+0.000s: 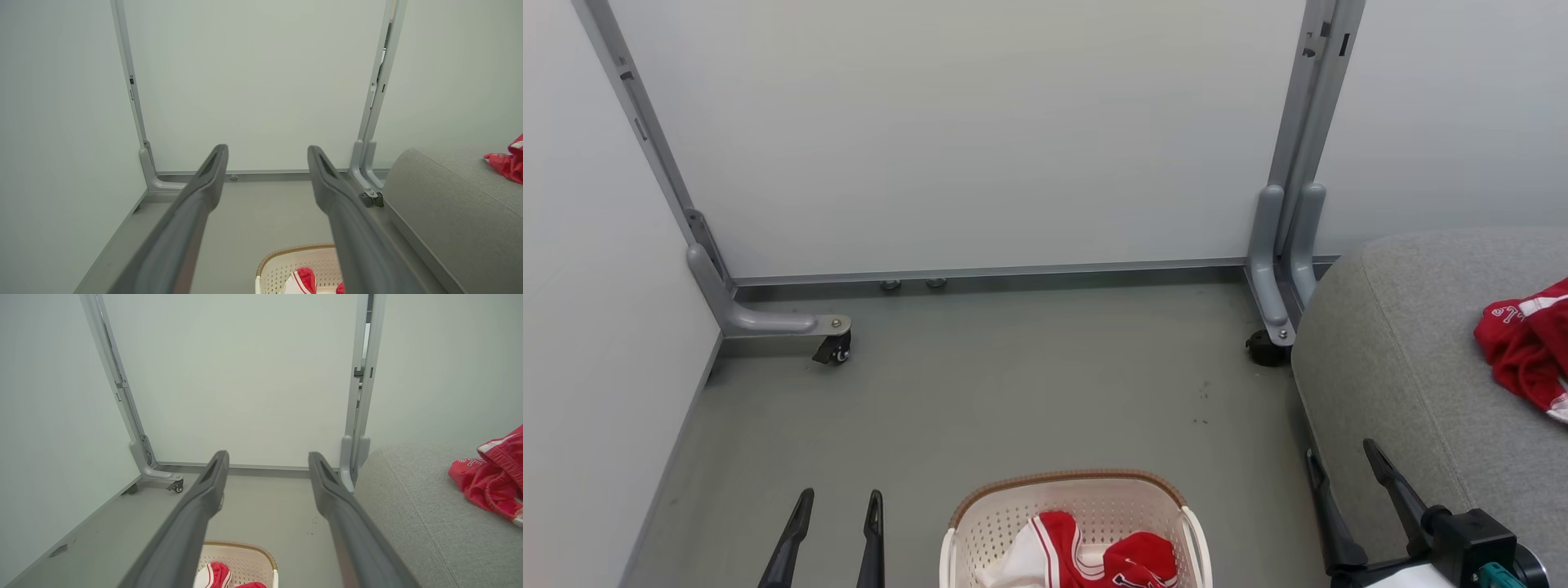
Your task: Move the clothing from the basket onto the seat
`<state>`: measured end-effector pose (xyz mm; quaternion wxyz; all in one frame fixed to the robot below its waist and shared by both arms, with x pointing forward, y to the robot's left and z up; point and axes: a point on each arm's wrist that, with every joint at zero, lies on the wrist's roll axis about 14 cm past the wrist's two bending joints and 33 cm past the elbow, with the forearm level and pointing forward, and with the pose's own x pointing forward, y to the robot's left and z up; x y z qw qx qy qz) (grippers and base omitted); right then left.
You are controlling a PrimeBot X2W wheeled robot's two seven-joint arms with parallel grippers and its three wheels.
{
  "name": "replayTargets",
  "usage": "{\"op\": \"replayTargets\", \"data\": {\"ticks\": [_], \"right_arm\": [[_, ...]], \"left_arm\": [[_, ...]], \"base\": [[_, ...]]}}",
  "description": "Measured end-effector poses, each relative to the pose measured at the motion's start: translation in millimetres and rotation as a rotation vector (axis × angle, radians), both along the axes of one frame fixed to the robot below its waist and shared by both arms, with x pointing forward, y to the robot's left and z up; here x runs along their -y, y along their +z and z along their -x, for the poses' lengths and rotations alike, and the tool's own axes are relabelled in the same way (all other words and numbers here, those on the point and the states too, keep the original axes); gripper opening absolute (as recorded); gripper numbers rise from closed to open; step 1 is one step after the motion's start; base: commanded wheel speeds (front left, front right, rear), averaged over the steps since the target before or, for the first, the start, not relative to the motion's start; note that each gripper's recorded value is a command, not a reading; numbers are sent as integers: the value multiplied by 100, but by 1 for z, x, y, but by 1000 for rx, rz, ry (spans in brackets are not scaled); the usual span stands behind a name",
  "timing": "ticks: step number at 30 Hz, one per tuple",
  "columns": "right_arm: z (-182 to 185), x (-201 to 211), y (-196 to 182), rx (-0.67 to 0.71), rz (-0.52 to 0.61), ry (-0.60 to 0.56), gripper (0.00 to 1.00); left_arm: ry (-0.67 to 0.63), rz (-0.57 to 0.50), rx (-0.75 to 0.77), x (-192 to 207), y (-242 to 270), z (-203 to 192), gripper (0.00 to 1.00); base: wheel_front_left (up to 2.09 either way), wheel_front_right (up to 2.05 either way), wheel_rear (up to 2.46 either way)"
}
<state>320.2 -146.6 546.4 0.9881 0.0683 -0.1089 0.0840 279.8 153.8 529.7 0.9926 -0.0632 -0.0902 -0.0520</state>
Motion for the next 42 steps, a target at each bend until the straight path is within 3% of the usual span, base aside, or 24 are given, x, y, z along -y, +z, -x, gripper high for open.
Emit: {"op": "replayTargets", "data": {"ticks": [42], "right_arm": [[-6,0,-17,-56,23,-1,100]], "left_arm": [[-57,1,-76,15,-21,-10,100]], "base": [[0,0,0]]}}
